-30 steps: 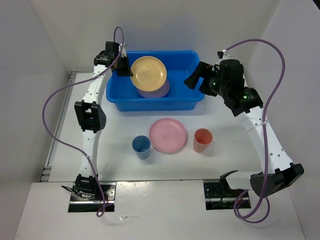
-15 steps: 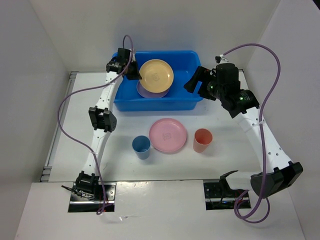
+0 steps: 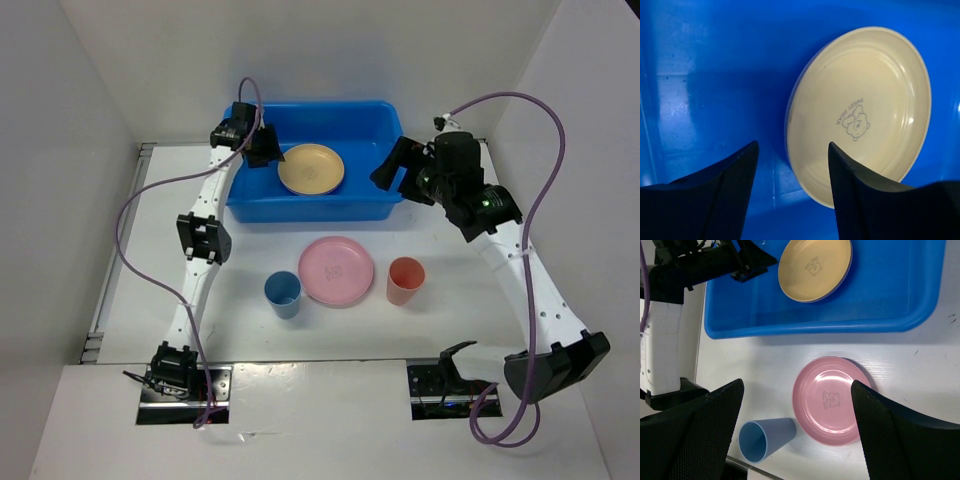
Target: Place the mixed dishes into the plastic bin
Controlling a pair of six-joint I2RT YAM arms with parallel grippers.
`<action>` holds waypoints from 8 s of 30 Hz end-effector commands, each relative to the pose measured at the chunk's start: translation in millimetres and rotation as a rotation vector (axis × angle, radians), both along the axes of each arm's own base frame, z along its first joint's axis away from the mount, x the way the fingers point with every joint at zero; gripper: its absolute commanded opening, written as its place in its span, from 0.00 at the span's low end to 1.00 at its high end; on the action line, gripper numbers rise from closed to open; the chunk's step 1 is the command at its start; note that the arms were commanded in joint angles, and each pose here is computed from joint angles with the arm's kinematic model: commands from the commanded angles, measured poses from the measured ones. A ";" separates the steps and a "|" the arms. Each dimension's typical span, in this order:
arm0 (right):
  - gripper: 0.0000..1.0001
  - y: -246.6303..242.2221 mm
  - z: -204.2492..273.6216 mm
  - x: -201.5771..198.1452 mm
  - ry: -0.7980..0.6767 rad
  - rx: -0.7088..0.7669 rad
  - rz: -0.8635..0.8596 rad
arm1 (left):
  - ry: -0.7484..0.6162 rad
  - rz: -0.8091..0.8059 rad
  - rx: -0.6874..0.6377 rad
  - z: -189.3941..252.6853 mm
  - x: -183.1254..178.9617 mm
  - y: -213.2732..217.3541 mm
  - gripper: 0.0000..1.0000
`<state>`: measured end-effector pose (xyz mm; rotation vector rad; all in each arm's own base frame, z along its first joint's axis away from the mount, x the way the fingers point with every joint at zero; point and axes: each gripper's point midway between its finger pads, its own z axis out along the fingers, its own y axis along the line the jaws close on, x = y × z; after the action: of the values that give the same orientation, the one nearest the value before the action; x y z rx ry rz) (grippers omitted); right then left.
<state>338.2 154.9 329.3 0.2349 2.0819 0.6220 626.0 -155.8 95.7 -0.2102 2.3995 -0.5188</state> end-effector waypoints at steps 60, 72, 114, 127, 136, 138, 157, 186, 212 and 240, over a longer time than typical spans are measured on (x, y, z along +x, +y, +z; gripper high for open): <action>0.83 -83.5 -138.7 -80.6 0.437 -0.430 -0.280 | 0.162 -0.388 0.093 57.7 -392.3 -27.2 0.57; 0.84 -84.1 -136.4 -76.0 0.417 -0.428 -0.292 | 0.309 -0.367 0.336 3.2 -402.2 -25.2 0.33; 0.83 -110.6 -146.3 -46.6 0.443 -0.462 -0.326 | 0.018 -0.157 0.453 120.3 -102.3 72.5 0.00; 0.80 -100.5 -175.6 -55.6 0.557 -0.475 -0.241 | 0.112 -0.182 0.459 70.6 -94.3 74.9 0.04; 0.80 -99.3 -171.3 -80.1 0.607 -0.469 -0.212 | 0.129 -0.197 0.446 61.0 -93.2 76.1 0.09; 0.80 -100.4 -172.5 -84.7 0.617 -0.466 -0.219 | 0.129 -0.197 0.446 61.0 -93.2 76.1 0.12; 0.80 -78.6 -186.0 -129.7 0.685 -0.331 -0.295 | 0.108 -0.190 0.421 71.1 -92.0 81.0 0.55; 0.00 -73.7 -208.1 -145.2 0.751 -0.275 -0.337 | -0.354 -0.143 0.252 271.6 -124.0 69.7 0.81; 0.00 -17.3 9.2 94.7 0.202 -0.260 -0.253 | -0.466 -0.172 0.220 332.7 -190.2 71.2 0.81; 0.00 -26.4 -170.4 163.3 0.553 -0.419 -0.186 | -0.435 -0.268 0.150 325.7 -258.3 56.0 0.78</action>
<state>505.2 125.5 173.0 0.4201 2.5849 0.0317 387.9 -93.1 395.9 0.2223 2.1199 -0.4127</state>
